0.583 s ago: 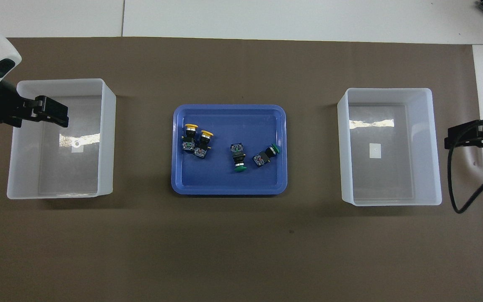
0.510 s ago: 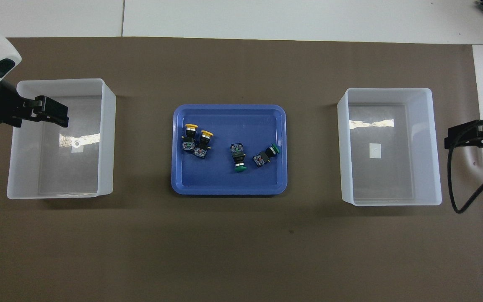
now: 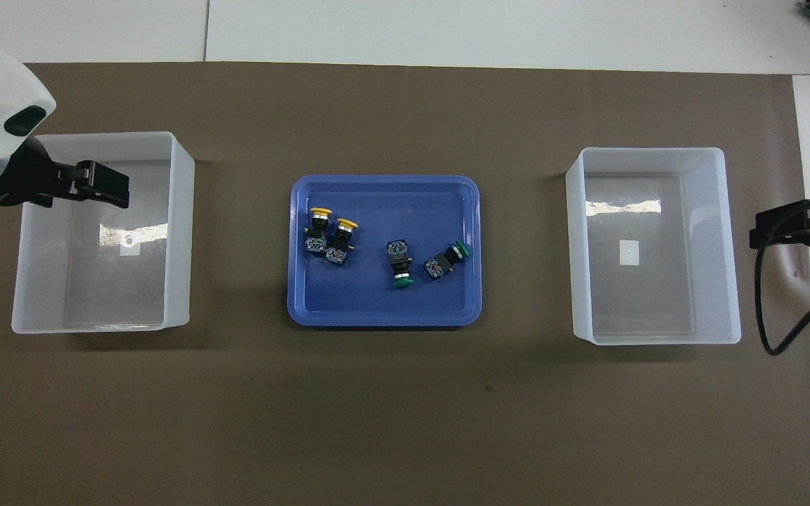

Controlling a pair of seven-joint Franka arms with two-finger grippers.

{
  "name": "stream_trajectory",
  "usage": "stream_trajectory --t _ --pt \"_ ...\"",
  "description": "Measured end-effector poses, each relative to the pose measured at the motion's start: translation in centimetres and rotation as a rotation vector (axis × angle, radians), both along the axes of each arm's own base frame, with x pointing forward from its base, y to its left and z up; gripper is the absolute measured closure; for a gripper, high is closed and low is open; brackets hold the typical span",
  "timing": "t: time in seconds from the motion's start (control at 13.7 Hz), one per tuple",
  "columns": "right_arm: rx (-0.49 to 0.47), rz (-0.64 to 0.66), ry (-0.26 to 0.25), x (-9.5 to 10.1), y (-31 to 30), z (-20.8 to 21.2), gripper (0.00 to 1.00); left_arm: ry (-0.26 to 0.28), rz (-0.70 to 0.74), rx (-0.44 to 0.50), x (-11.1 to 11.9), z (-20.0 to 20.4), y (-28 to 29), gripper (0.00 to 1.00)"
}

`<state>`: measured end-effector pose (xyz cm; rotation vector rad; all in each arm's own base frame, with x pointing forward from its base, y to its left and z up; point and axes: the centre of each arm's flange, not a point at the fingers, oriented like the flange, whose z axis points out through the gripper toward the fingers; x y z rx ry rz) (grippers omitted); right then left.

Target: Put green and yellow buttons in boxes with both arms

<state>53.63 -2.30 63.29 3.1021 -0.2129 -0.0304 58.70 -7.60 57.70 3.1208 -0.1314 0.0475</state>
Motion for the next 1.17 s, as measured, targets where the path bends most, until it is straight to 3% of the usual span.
stream_trajectory --t 0.22,0.36,0.66,1.17 --pt "0.000 -0.004 0.002 0.0 -0.2 -0.2 0.00 -0.036 -0.015 -0.006 -0.2 -2.4 -3.1 0.00" --pt "-0.001 -0.036 -0.027 0.5 -0.1 -0.5 0.00 -0.066 0.005 -0.018 -0.2 -4.7 -5.5 0.00" --pt "0.009 -0.278 -0.076 1.7 5.2 -3.9 0.00 -0.114 0.024 -0.048 -1.0 -10.9 -10.2 0.00" --pt "0.102 -0.664 -0.095 6.1 19.3 -15.1 0.00 -0.174 0.044 -0.107 -2.3 -18.5 -15.7 0.00"
